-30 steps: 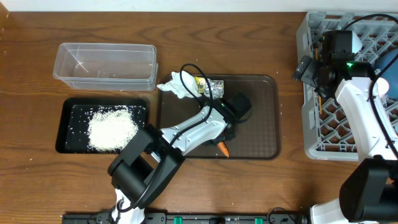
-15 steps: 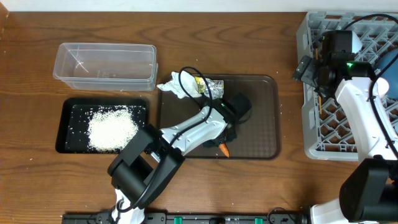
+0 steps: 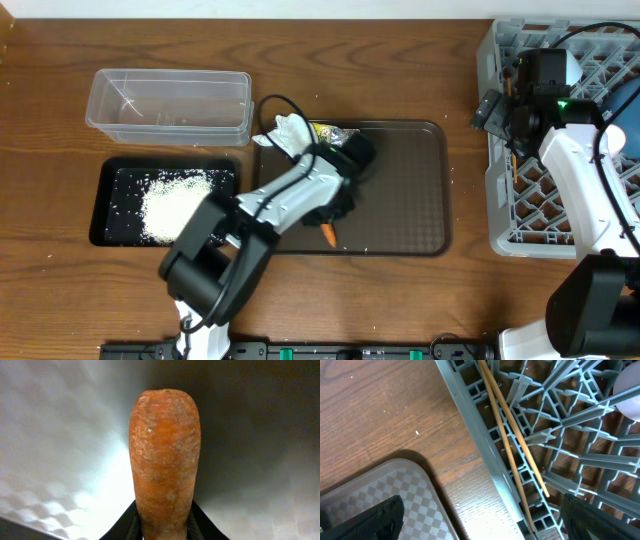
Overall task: Sort waste into correct bins and load items into the dishwasher rack
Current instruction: 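Lift the carrot with the left gripper and carry it to the black tray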
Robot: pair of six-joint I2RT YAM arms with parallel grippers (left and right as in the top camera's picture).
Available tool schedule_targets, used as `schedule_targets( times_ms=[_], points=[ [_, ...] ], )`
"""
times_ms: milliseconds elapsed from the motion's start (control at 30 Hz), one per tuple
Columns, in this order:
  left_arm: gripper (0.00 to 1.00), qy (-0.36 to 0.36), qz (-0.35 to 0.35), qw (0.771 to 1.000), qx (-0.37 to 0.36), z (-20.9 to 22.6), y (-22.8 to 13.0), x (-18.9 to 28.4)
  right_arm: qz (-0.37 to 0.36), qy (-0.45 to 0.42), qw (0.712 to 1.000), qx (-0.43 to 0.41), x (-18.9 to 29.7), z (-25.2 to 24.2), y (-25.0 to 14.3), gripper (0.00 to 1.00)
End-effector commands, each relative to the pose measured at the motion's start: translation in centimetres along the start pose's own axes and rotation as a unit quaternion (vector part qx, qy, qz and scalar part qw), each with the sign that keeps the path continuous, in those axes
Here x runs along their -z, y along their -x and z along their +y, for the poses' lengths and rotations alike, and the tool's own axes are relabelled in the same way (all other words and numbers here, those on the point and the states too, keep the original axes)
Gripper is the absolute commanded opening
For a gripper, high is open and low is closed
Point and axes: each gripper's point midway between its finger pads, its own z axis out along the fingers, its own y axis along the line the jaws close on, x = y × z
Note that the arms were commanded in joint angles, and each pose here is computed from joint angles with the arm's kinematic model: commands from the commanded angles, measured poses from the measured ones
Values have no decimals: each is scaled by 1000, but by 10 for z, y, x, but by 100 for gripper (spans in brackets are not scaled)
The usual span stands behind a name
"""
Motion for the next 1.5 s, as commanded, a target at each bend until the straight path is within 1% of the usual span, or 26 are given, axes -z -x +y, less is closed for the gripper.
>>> schedule_targets(
  times_ms=[0, 300, 400, 567, 700, 800, 867, 900, 1033, 1200, 1467],
  points=[
    [20, -10, -24, 1000, 9, 13, 19, 20, -1, -8, 1000, -8, -1, -4, 0, 99],
    [19, -43, -46, 997, 39, 33, 46, 54, -1, -8, 1000, -8, -1, -4, 0, 99],
    [19, -60, -62, 995, 48, 44, 59, 72, -1, -8, 1000, -7, -1, -4, 0, 99],
    [19, -79, -90, 987, 109, 90, 90, 104, -1, -8, 1000, -8, -1, -4, 0, 99],
    [20, -70, -95, 974, 194, 145, 112, 114, -1, -8, 1000, -8, -1, -4, 0, 99],
    [20, -51, -84, 963, 251, 184, 121, 109, -1, -8, 1000, -8, -1, -4, 0, 99],
    [24, -39, -79, 957, 277, 206, 127, 103, -1, -8, 1000, -7, -1, -4, 0, 99],
    [24, -33, -74, 953, 292, 217, 129, 99, -1, -8, 1000, -7, -1, -4, 0, 99],
    [24, -15, -54, 941, 335, 247, 130, 84, -1, -8, 1000, -7, -1, -4, 0, 99],
    [24, 1, -31, 932, 362, 265, 129, 67, -1, -8, 1000, -8, -1, -4, 0, 99],
    [25, 17, -3, 932, 363, 264, 132, 28, -1, -8, 1000, -7, -1, -4, 0, 99]
  ],
)
